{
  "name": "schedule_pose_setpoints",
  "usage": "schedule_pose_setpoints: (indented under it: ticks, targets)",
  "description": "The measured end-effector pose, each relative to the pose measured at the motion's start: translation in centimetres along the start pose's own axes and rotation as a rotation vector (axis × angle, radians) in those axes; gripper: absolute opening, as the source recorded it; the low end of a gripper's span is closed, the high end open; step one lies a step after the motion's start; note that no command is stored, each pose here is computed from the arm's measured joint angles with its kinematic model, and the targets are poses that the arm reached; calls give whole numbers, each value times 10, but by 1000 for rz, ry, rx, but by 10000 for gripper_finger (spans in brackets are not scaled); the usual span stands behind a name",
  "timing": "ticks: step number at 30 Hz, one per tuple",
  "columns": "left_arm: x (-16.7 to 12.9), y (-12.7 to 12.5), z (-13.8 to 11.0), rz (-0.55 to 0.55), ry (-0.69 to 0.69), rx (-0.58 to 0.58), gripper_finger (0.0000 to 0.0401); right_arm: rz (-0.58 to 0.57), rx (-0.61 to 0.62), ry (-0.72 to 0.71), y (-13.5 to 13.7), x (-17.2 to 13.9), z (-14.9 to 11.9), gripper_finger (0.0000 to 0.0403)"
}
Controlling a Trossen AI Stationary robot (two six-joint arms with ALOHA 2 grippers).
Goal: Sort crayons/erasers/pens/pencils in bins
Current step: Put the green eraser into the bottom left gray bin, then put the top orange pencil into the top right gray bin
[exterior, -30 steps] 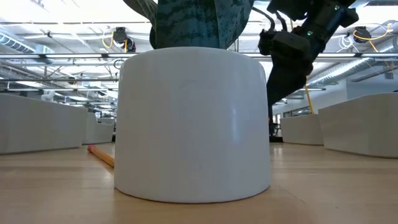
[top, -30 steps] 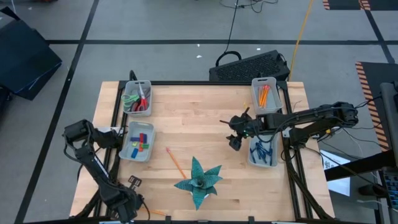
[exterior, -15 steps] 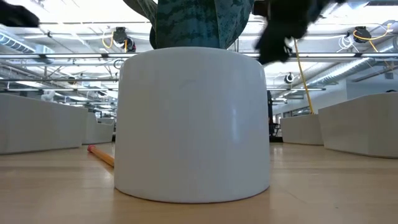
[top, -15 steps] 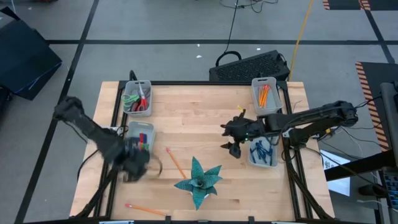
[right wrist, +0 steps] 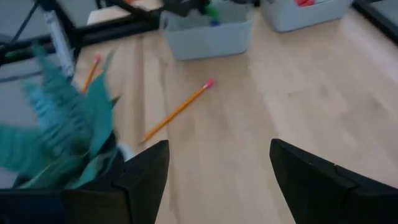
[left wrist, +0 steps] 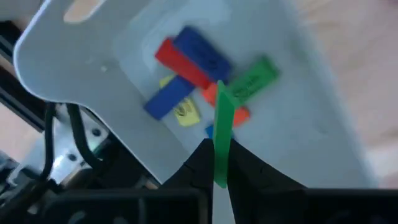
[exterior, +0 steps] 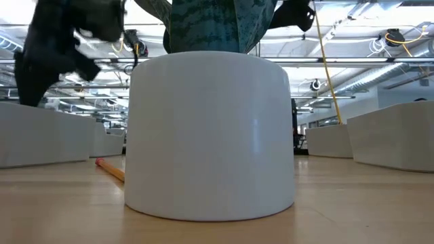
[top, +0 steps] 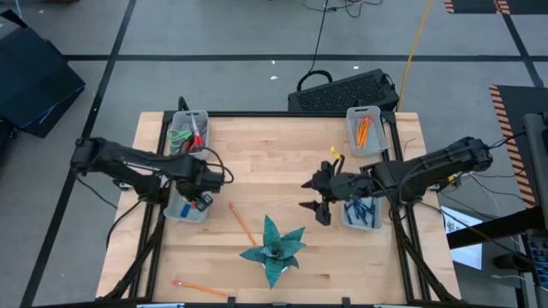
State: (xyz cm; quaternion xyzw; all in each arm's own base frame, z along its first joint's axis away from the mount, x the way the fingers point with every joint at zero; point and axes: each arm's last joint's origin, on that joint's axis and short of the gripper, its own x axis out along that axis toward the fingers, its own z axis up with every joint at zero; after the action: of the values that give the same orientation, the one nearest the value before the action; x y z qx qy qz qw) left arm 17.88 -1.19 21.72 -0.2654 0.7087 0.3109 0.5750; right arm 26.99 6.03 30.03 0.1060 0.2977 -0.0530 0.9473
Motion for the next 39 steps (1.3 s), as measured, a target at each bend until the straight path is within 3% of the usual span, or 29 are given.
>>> schedule_pose_setpoints:
  ticks: [10,15,18,21,24,28,31,35,39]
  targets:
    - [39,9,10,-71,86,-88,42,13,5,45,4,4,-16,269]
    - [38,12,15,-83,78,-55,122,17,196,61,3,9,-24,269]
    - [30,12,20,-98,44,-54,183,51,212,72,2,11,-27,269]
    - [11,11,24,-158,-21,-50,236,-17,227,45,-4,16,-32,269]
    - [-13,11,27,-171,-177,-94,270,-150,335,15,-17,26,-38,269]
    - [-52,17,30,-191,-482,-171,285,-133,383,18,-19,44,-22,269]
    - [-81,25,26,-241,-655,-207,283,-141,345,47,-9,62,-4,269]
    - [-110,37,9,-339,-845,-159,273,-130,360,115,1,94,16,269]
    - [-129,54,-14,-448,-1001,-96,269,-148,430,90,11,125,32,269]
